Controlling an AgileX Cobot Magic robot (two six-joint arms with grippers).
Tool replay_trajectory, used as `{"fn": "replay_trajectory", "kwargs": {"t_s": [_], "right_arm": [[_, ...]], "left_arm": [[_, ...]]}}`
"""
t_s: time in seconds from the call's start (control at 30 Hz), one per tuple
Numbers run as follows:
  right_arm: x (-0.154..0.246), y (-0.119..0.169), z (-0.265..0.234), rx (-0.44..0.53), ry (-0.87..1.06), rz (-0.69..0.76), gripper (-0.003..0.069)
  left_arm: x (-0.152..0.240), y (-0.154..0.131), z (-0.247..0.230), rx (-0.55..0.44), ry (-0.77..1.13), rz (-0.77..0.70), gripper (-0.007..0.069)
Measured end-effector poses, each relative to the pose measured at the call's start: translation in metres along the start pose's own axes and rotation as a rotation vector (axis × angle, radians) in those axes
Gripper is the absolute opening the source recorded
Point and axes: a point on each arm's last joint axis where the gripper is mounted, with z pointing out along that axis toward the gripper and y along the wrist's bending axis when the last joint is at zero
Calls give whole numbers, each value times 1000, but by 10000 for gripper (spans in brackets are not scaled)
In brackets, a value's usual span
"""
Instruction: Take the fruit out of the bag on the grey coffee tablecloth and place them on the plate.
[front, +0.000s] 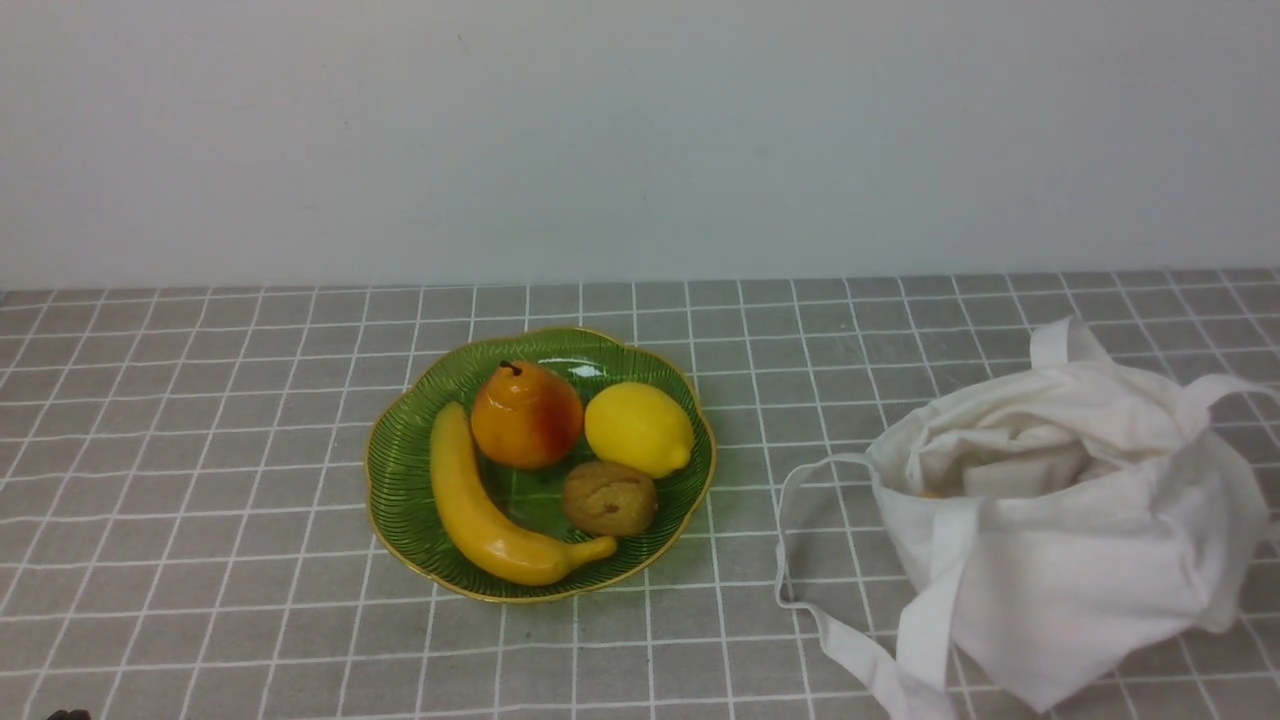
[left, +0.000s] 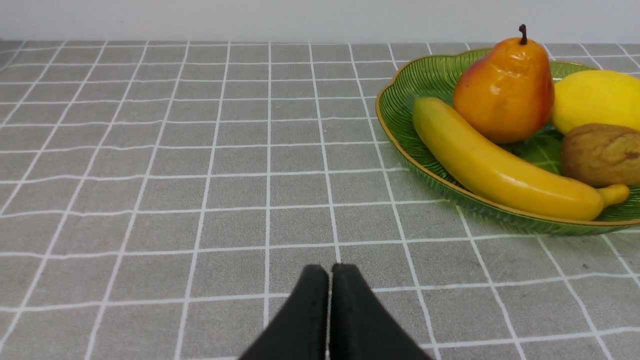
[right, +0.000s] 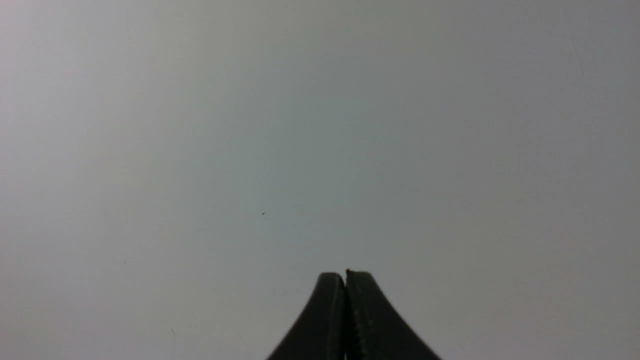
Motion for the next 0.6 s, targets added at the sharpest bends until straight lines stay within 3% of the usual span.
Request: {"fn": "replay_trajectory", "kwargs": {"t_s": [0.3, 0.43, 0.47, 0.6], "right_arm": [[4, 1, 1, -14, 10, 17, -10], [20, 10, 7, -98, 32, 14, -10], [32, 17, 10, -169, 26, -6, -10], [54, 26, 15, -269, -6, -43, -10]], "left_arm": [[0, 0, 0, 0, 0, 0, -8], [0, 0, 0, 0, 0, 0, -8], [0, 0, 0, 0, 0, 0, -8], [0, 0, 0, 0, 0, 0, -8]]}}
